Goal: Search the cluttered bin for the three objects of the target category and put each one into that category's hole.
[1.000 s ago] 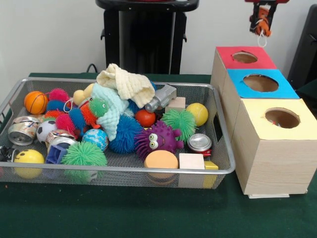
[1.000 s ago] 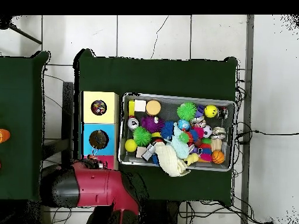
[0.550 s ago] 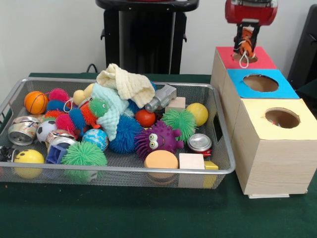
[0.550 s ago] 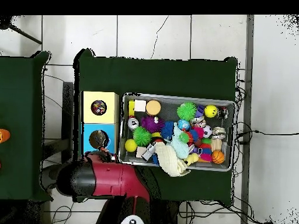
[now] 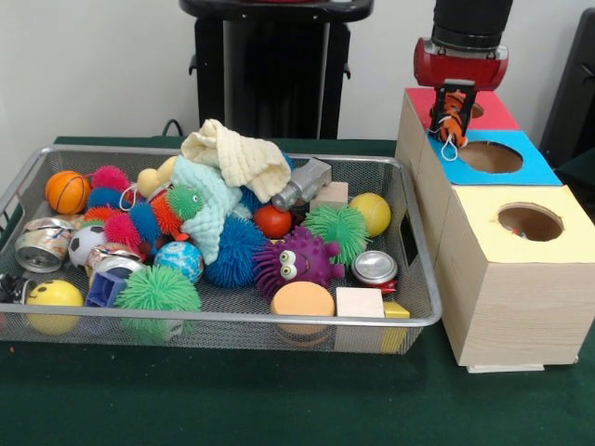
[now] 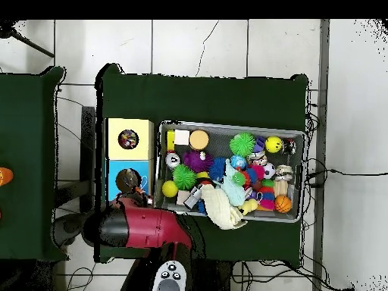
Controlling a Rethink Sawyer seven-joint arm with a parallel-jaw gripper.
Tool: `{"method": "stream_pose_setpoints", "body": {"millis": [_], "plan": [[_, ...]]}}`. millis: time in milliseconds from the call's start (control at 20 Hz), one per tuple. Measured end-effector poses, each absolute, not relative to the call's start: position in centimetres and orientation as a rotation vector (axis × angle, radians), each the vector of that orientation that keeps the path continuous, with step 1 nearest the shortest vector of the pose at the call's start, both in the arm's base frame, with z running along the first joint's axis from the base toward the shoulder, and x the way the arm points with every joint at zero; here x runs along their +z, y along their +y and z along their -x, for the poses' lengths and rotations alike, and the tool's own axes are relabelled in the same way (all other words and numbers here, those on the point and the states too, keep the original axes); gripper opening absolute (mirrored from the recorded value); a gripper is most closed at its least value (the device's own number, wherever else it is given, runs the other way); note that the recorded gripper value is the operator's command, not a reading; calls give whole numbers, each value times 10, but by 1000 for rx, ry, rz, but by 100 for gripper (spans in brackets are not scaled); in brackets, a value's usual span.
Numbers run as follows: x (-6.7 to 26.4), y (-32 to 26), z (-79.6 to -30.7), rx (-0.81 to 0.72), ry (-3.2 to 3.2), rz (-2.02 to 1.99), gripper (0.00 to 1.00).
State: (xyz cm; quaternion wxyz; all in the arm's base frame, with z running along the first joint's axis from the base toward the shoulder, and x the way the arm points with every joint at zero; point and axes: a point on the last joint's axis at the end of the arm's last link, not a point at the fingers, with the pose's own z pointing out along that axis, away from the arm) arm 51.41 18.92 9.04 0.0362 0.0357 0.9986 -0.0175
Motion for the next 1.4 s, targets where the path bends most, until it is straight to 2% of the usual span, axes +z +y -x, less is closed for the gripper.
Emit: {"method": "stream_pose_setpoints", "body": {"millis": [800, 1400], "plan": [[92, 201, -509, -56, 3027, -238, 0], [95, 228, -477, -46, 3049, -202, 0]]}}
